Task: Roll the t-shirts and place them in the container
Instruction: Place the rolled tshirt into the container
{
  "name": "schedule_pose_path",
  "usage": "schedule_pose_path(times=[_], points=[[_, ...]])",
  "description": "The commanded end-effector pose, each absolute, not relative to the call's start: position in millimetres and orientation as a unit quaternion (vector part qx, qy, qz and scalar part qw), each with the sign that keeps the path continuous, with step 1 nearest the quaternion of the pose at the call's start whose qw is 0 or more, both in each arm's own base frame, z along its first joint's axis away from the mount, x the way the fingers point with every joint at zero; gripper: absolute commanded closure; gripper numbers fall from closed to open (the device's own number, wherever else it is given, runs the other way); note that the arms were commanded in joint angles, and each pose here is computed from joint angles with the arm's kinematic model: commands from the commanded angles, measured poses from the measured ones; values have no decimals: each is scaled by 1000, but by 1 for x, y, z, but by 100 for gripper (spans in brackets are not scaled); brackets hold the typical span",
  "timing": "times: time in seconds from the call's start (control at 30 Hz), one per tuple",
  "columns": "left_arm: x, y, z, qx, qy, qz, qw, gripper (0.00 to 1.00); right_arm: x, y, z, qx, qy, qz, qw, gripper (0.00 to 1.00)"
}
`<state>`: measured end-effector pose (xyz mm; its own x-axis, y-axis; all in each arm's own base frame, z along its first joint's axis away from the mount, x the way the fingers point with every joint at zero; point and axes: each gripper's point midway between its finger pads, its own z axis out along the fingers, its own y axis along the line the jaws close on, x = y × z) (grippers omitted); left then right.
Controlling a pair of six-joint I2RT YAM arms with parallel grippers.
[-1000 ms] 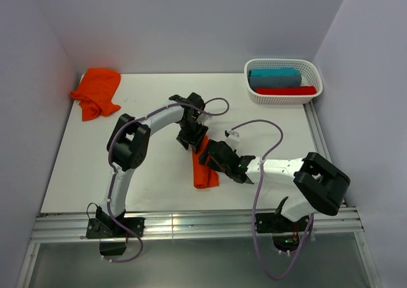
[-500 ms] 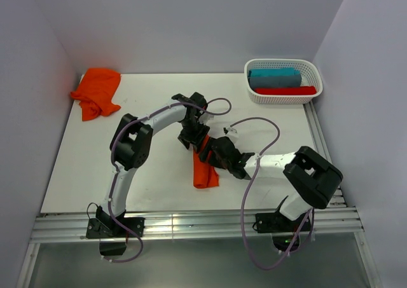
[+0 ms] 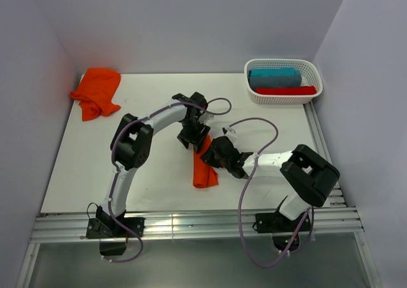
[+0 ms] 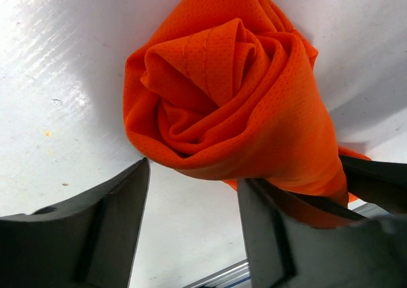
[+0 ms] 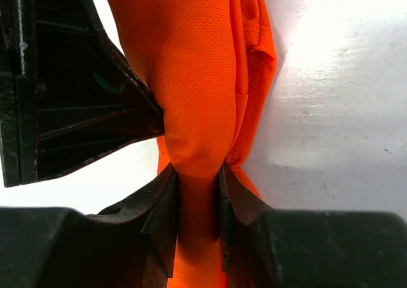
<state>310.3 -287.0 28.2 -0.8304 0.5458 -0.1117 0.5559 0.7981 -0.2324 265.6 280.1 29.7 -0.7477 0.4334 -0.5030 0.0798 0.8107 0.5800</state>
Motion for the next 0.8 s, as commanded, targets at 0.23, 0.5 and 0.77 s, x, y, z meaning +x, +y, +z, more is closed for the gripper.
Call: schedule_pose_path(times=[0.23,0.5,0.77], points=[[350,-316,91,296,931,-189,99,22,265,269,26,169,901,244,316,100],[380,-289,191,261,907,-276,182,22,270,262,51,213,881,265,329,100],[364,-221,251,244,889,-279,269,23,293,244,119,279,820,322,382,100]])
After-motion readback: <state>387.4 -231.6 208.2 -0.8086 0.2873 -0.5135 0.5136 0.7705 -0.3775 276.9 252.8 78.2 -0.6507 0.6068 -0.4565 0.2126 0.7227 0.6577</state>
